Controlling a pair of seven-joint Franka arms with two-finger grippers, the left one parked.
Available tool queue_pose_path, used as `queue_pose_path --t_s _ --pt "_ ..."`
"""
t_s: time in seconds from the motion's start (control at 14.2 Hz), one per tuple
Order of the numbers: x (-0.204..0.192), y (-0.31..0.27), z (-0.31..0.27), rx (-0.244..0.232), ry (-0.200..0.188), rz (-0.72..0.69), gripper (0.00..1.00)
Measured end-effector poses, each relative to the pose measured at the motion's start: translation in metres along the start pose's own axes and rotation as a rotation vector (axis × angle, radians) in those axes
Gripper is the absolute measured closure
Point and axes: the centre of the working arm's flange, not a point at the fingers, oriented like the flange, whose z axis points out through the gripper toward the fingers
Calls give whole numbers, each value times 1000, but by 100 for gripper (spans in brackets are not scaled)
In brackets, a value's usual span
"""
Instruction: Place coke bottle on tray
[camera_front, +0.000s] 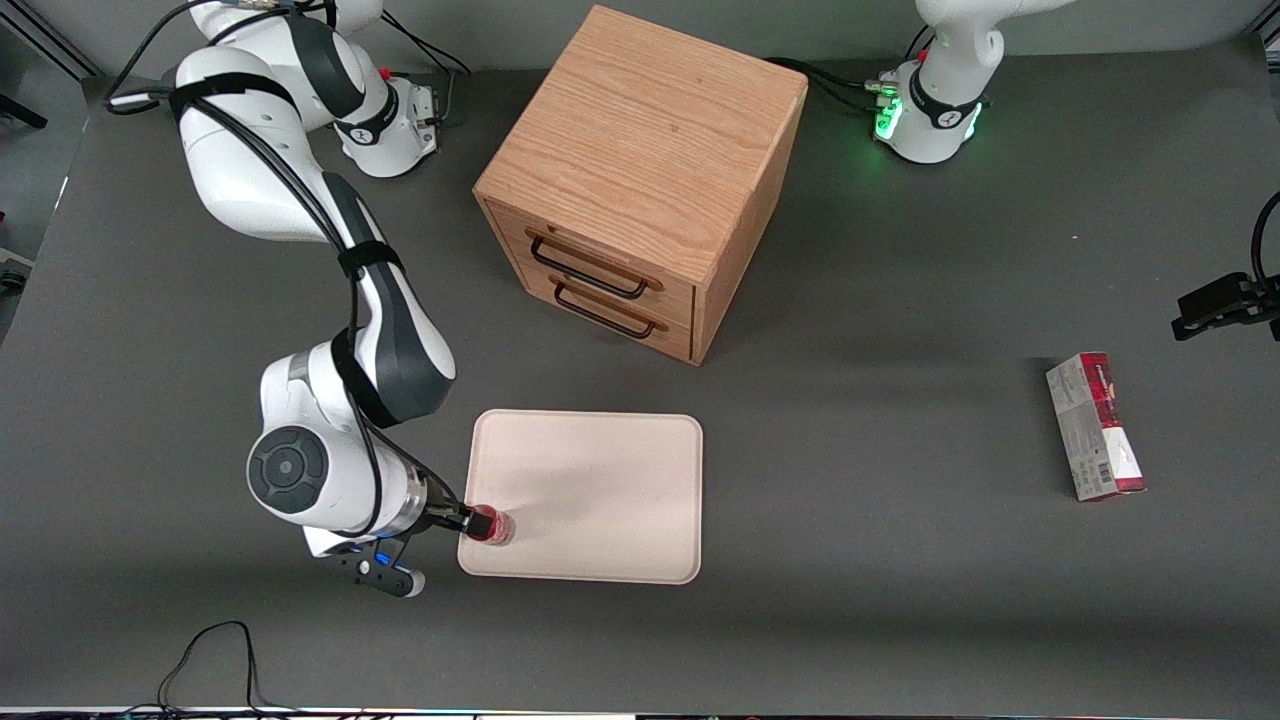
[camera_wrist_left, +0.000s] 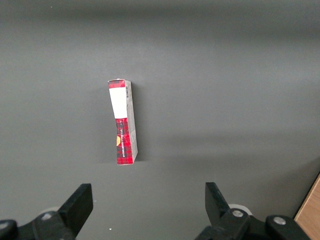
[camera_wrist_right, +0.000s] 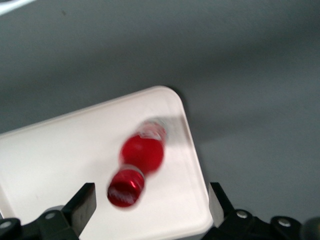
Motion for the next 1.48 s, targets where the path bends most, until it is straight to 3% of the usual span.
queue_pose_path --t_s 0.28,0.49,0.91,1.48 --pt "-33 47 -64 -43 -45 -72 0" --pt "-71 126 -115 -64 -67 -148 0" --pt "-158 274 -186 -15 -41 -222 0" --pt "-180 274 -220 -20 -14 -255 0"
